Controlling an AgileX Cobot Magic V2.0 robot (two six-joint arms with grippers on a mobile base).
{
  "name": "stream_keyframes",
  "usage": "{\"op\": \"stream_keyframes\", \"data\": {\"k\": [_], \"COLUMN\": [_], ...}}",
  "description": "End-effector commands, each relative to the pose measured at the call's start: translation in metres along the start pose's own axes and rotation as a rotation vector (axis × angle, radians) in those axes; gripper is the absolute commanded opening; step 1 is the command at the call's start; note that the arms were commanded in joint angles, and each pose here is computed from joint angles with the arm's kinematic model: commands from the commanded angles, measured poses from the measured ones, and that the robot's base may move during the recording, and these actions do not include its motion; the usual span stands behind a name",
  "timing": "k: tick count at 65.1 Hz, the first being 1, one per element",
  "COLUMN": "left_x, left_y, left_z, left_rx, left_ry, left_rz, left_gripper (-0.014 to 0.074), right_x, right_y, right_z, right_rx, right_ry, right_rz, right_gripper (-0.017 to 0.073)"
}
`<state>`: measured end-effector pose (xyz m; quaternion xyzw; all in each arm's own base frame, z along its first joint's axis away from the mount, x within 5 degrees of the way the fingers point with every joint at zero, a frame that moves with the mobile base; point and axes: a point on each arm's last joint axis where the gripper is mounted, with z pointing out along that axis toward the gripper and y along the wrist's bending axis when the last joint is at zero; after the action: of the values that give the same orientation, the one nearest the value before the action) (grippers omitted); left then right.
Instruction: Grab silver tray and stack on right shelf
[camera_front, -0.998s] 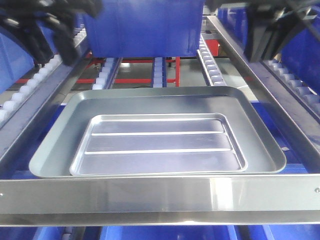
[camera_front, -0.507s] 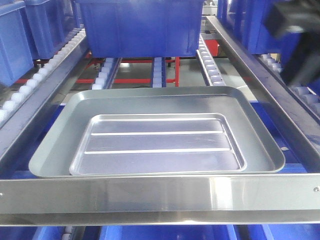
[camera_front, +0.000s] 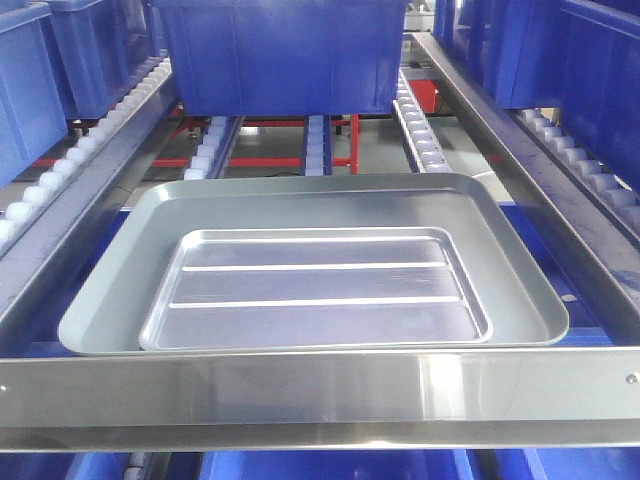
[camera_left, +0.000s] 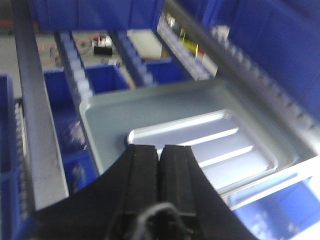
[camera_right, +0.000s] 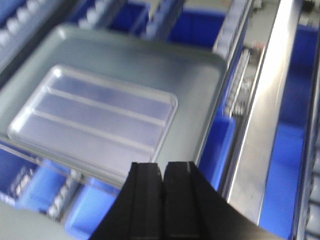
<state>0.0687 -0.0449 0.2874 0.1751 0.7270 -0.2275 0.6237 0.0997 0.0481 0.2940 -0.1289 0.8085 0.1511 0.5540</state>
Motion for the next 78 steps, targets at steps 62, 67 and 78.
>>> {"op": "stream_keyframes", "data": {"k": [62, 67, 78], "left_x": [-0.013, -0.004, 0.008], "left_y": [-0.005, -0.005, 0.004], "left_z": [-0.036, -0.033, -0.027], "left_rx": [0.082, 0.079, -0.074], "left_ry": [-0.193, -0.166, -0.138], "left_rz": [0.071, 0.068, 0.061], "left_gripper": [-0.0094, -0.0094, -0.0094], "right_x": [-0.021, -0.021, -0.021], "right_y": [-0.001, -0.001, -0.001], "right_z": [-0.042, -0.042, -0.042], "right_rx": [-0.044, -0.044, -0.044], "right_ry": [-0.287, -0.286, -0.286], "right_rz": [-0.013, -0.013, -0.013], "right_gripper": [0.0056, 0.0056, 0.0056]}}
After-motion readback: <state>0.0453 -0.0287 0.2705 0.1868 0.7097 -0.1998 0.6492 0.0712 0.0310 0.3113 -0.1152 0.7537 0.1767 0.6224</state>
